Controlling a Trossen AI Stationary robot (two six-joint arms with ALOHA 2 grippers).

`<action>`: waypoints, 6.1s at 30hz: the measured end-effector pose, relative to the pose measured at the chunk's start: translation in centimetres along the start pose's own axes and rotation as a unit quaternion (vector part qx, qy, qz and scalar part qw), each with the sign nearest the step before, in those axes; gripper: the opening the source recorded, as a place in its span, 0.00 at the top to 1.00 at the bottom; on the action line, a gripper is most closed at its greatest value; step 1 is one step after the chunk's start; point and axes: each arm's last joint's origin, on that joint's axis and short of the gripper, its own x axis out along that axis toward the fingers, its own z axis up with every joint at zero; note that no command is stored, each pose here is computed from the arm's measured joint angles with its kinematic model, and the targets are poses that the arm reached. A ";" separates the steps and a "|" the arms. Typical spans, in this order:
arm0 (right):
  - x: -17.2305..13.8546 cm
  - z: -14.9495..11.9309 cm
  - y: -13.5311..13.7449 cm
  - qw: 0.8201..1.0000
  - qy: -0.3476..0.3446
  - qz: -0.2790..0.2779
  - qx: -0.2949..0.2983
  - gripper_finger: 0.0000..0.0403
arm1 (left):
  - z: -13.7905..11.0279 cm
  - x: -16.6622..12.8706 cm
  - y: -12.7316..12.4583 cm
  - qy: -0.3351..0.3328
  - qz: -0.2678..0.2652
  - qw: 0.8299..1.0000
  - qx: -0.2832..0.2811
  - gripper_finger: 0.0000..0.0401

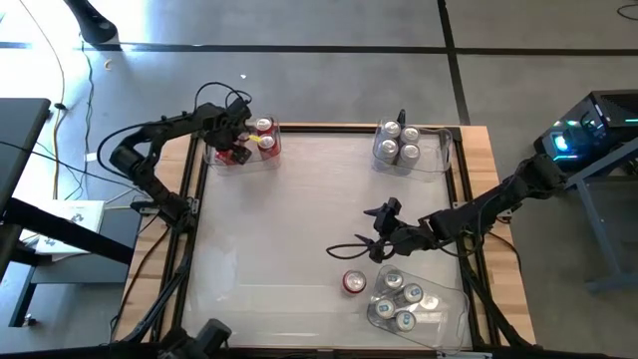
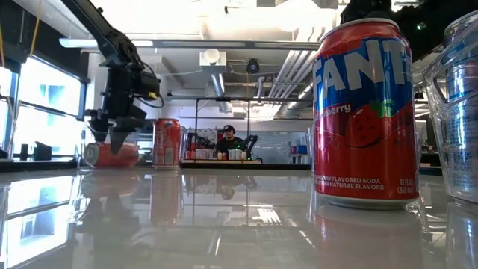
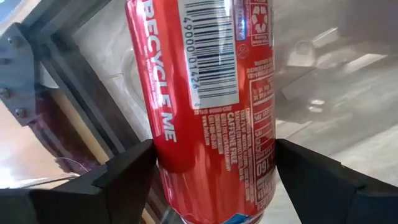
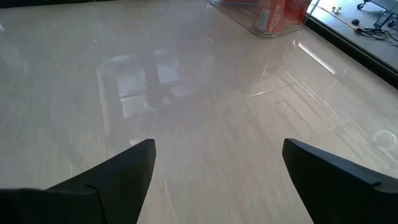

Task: Sort soda cans
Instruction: Remove the red soda can from the top left transparent bin

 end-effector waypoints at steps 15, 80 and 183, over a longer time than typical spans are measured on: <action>0.0 0.0 0.0 1.000 0.000 0.000 -0.003 0.14 | 0.6 -0.4 -0.5 0.002 0.034 0.999 0.018 0.36; 0.0 0.0 0.0 1.000 0.000 0.001 0.018 0.14 | 0.9 -0.8 -1.2 -0.082 -0.104 0.945 0.299 0.24; 0.0 0.0 0.1 1.000 -0.003 0.002 0.017 0.14 | -2.4 -10.2 2.4 -0.324 0.003 0.946 0.027 0.29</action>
